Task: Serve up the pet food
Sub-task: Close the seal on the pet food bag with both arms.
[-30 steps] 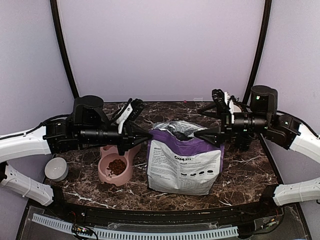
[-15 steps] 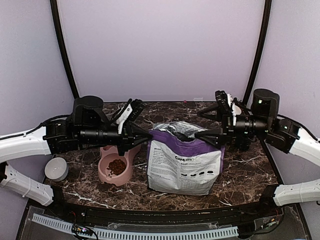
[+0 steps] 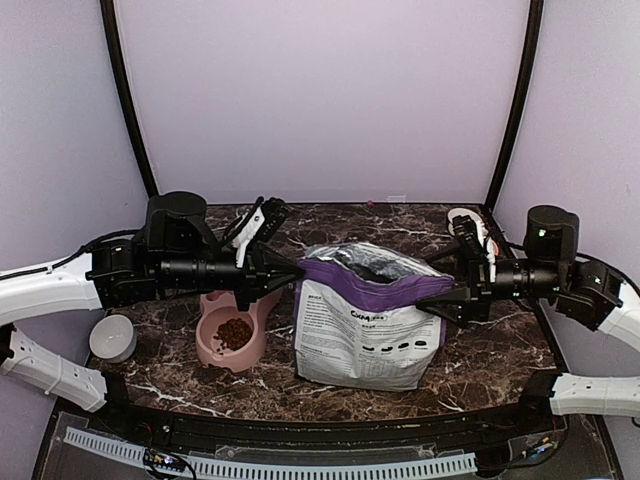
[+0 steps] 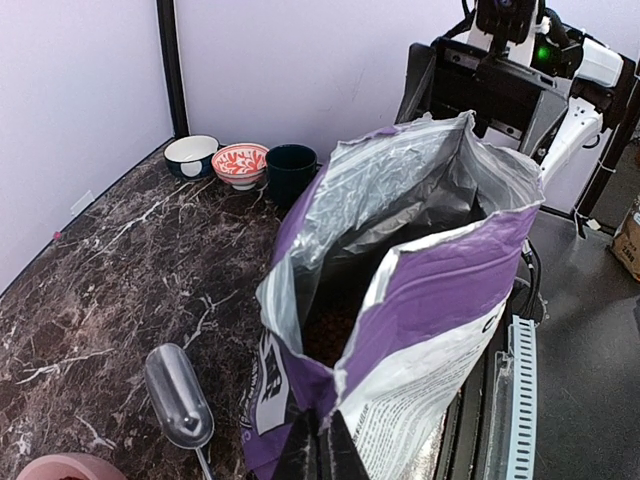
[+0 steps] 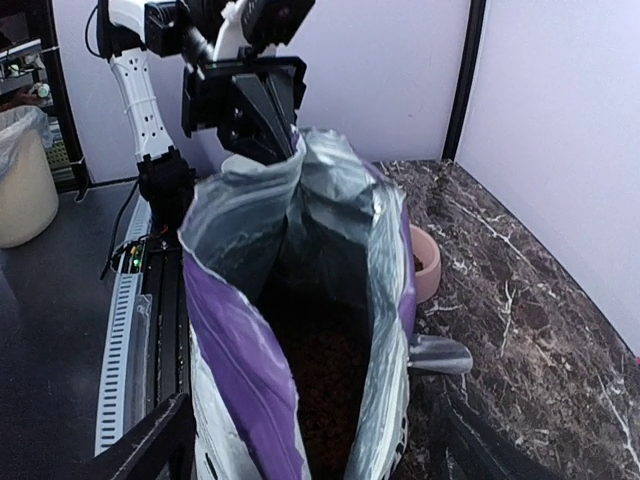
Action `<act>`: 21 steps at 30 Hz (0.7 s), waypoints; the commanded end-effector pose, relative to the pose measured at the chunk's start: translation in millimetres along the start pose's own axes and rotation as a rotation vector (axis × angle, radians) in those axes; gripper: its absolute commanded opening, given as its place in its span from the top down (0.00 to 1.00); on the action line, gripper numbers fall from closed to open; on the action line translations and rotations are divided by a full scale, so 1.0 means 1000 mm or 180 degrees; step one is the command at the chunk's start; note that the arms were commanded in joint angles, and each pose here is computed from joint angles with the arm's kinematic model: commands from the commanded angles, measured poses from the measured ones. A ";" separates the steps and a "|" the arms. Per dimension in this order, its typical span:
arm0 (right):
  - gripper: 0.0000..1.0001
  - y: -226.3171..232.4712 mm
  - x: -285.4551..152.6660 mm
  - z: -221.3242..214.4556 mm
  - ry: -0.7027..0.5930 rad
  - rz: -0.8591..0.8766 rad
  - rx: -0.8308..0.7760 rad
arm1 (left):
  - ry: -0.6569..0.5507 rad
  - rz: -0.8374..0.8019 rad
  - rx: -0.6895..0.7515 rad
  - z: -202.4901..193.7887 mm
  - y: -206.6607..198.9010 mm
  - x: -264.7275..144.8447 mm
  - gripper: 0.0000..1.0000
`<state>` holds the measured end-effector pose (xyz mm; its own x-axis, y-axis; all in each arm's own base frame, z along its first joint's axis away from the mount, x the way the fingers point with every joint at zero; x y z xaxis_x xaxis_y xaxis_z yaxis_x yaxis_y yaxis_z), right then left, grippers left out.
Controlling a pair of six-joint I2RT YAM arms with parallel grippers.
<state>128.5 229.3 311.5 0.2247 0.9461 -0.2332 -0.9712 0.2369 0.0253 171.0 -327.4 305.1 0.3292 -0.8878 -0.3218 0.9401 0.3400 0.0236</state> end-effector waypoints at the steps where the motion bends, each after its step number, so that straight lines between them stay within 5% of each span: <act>1: 0.22 -0.006 0.001 -0.016 0.0124 -0.0135 0.0117 | -0.0356 0.0037 0.0014 0.032 0.003 -0.012 1.00; 12: 0.57 -0.006 0.003 -0.013 -0.0019 -0.0099 0.0126 | -0.0348 0.0016 -0.0015 0.031 0.002 -0.012 1.00; 16: 0.96 -0.005 0.002 -0.008 -0.0025 -0.0090 0.0109 | -0.0348 0.0043 -0.0004 0.032 0.002 -0.014 1.00; 21: 1.00 -0.022 -0.004 -0.002 -0.0073 -0.0518 0.0119 | -0.0300 0.0155 0.0036 0.032 0.006 -0.020 1.00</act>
<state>134.5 227.4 287.0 0.2590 0.9242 -0.2807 -0.9540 0.2902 0.0751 171.5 -327.1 305.2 0.3331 -0.8862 -0.3220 0.9375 0.3478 0.0124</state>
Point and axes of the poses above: each gripper's point midway between its finger pads, its own x axis out along the fingers, its own y axis along the line the jaws close on, z = x × y, the point moved 3 cm from there along -x, back along the fingers, and after that the axes turned 5 degrees about x, right-handed, at the moved point
